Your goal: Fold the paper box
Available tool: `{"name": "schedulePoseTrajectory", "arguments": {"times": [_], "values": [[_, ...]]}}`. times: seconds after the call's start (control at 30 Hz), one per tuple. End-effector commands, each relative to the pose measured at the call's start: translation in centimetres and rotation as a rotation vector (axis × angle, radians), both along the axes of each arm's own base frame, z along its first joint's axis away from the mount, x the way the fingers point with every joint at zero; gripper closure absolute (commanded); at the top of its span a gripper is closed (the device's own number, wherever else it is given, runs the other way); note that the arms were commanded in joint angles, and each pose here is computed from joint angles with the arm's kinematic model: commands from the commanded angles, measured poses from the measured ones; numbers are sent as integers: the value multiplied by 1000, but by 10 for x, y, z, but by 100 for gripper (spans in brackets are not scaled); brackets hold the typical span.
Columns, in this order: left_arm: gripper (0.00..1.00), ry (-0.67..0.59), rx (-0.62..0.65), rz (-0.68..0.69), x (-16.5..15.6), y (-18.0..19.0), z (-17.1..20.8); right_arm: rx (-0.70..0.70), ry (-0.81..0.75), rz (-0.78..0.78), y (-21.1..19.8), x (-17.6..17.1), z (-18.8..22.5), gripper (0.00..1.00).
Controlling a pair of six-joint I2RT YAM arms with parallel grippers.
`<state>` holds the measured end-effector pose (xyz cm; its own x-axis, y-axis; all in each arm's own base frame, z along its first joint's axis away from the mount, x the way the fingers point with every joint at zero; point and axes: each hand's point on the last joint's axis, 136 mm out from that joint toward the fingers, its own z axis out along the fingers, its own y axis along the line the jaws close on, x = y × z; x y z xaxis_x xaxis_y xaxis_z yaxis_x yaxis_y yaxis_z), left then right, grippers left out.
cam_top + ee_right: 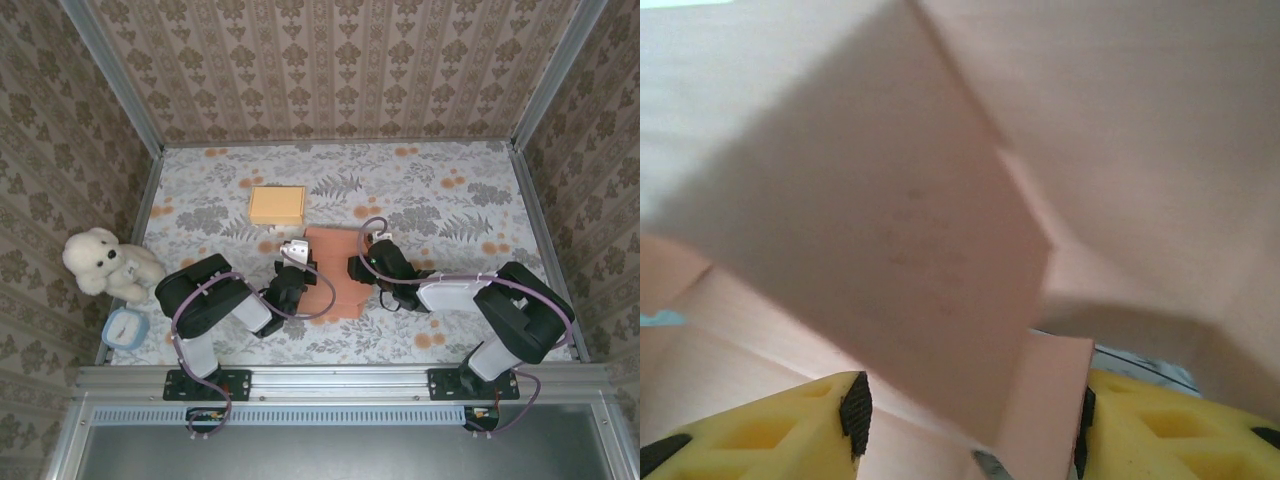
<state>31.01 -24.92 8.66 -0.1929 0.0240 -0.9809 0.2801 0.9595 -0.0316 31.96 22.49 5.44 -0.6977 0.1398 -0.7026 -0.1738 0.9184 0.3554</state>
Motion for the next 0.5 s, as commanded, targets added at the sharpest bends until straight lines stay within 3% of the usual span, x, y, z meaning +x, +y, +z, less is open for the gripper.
{"name": "schedulePoseTrajectory", "arguments": {"times": [0.0,0.47], "values": [[100,-7,-51,-2,2,-2,7,101,-35,81,25,2,17,45],[100,-8,-55,-11,3,-6,8,106,26,95,38,2,-8,46]]}}
